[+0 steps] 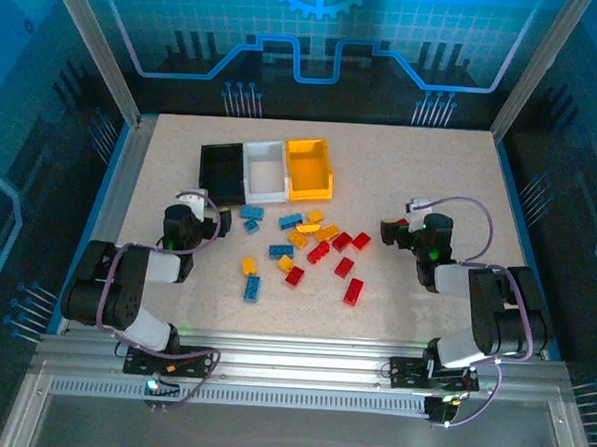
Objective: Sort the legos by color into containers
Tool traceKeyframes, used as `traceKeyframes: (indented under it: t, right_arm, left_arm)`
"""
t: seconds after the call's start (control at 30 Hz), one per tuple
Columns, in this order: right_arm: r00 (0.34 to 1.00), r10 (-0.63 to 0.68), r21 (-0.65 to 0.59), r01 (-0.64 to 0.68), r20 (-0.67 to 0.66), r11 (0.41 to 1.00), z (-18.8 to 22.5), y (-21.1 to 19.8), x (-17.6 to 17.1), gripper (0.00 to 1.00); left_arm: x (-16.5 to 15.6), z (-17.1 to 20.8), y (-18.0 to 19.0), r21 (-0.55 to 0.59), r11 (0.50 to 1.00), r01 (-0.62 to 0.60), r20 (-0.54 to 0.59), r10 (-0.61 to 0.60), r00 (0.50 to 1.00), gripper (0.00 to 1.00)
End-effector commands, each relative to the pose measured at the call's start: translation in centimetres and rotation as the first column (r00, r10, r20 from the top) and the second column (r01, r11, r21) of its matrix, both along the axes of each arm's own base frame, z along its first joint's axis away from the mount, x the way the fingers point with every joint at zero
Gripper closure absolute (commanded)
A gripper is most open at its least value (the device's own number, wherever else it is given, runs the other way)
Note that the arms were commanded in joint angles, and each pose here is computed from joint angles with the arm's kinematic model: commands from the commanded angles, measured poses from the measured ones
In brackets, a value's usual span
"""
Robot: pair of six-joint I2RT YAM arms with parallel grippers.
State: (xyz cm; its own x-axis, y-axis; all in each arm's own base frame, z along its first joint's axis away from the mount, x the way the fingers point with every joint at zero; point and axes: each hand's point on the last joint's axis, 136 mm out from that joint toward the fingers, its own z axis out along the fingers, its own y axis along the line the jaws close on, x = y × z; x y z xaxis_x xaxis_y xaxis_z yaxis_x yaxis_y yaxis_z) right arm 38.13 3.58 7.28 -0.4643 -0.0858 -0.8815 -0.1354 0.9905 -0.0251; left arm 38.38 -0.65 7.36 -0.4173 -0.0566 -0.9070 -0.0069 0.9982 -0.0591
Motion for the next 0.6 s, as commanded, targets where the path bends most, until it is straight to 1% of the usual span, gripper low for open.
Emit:
traceKeyframes:
  t: [0.0, 0.43, 0.5, 0.57]
  right_arm:
    - [0.996, 0.008, -0.008, -0.008, 0.088, 1.000, 2.2, -0.4, 1.6, 0.00]
    - [0.996, 0.008, -0.009, -0.007, 0.088, 1.000, 2.1, -0.4, 1.6, 0.00]
    - [0.996, -0.009, -0.011, 0.010, 0.091, 1.000, 2.3, -0.7, 1.7, 0.00]
    - [0.995, -0.066, -0.011, 0.067, 0.080, 0.998, 3.0, -1.6, 1.9, 0.00]
  left_arm:
    - [1.5, 2.0, 0.0, -0.029, 1.000, 0.010, 0.081, -0.007, 0.997, 0.01]
    - [1.4, 2.0, 0.0, -0.025, 1.000, 0.009, 0.082, -0.007, 0.997, 0.01]
    - [1.6, 2.7, 0.5, -0.023, 1.000, -0.022, 0.085, 0.024, 0.996, 0.01]
    - [1.8, 3.9, 1.3, -0.018, 0.997, -0.073, 0.070, 0.074, 0.995, 0.01]
